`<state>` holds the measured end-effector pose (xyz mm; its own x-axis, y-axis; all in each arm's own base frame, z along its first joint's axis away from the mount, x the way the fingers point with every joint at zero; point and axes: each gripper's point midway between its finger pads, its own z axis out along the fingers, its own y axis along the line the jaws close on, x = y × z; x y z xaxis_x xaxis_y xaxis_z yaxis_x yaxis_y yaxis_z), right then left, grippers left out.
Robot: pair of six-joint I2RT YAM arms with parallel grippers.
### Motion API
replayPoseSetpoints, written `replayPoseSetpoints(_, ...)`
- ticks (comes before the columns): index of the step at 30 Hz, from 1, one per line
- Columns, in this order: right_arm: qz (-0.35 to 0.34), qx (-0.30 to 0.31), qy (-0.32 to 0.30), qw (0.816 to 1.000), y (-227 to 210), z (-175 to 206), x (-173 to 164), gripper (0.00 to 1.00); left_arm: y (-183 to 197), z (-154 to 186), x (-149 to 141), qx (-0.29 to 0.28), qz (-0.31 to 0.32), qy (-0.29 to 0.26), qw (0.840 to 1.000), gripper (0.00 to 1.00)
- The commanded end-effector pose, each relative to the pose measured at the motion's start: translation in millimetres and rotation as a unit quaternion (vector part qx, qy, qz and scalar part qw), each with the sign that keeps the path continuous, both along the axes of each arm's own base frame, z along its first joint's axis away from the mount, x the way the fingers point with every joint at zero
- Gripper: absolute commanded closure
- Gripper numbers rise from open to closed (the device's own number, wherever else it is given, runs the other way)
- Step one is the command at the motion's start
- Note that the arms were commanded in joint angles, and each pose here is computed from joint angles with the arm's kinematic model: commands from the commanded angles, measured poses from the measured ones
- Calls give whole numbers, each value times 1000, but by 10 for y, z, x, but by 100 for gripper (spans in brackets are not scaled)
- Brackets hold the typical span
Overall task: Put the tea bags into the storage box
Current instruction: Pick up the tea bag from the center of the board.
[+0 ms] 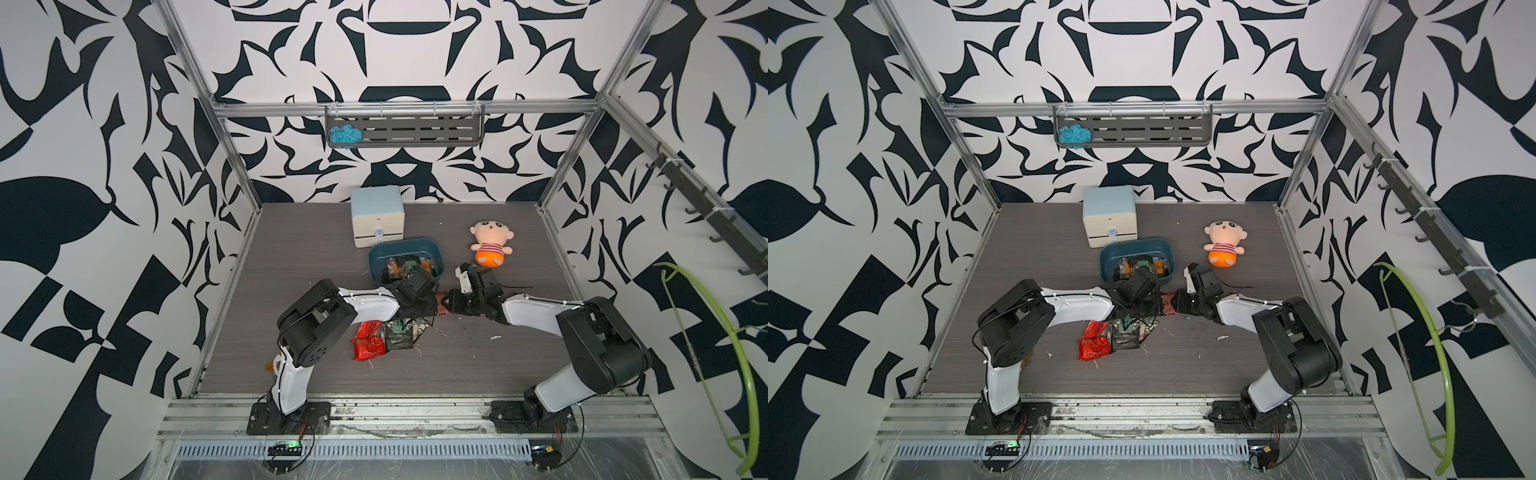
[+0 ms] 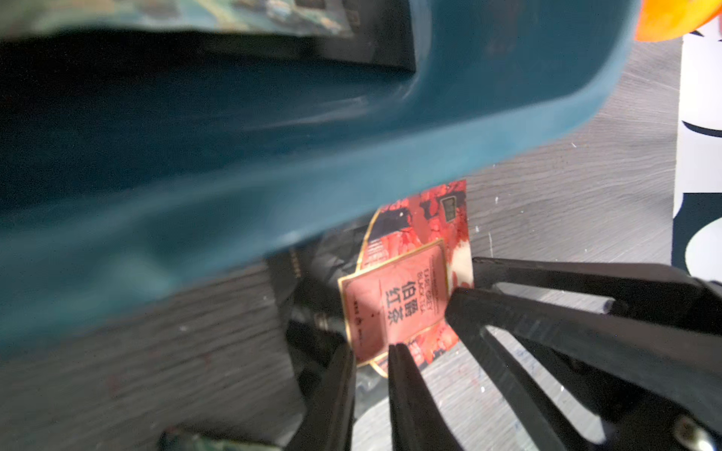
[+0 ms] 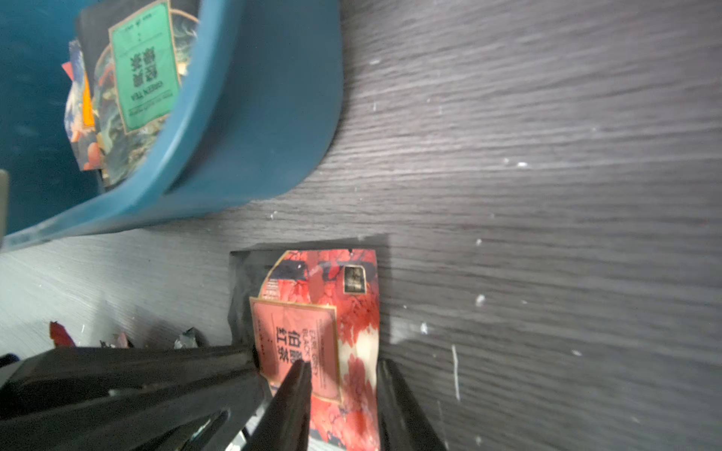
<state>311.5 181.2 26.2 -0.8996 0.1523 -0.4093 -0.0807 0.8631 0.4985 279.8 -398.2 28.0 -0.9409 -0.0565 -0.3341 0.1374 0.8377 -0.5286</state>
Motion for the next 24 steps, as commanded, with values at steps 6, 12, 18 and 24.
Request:
replayPoseSetpoints(6,27,3,-7,1000,136,63,-9,73,140,-370,-193,44,-8,45,998,79)
replayPoseSetpoints(12,25,-4,-7,1000,112,63,-13,85,150,-320,-196,40,-8,41,998,79)
replayPoseSetpoints(18,22,-18,-15,999,56,83,-24,100,99,-129,-251,11,-17,35,999,79)
replayPoseSetpoints(24,5,-32,-22,999,-69,139,-113,100,96,255,-305,-25,-27,9,999,80)
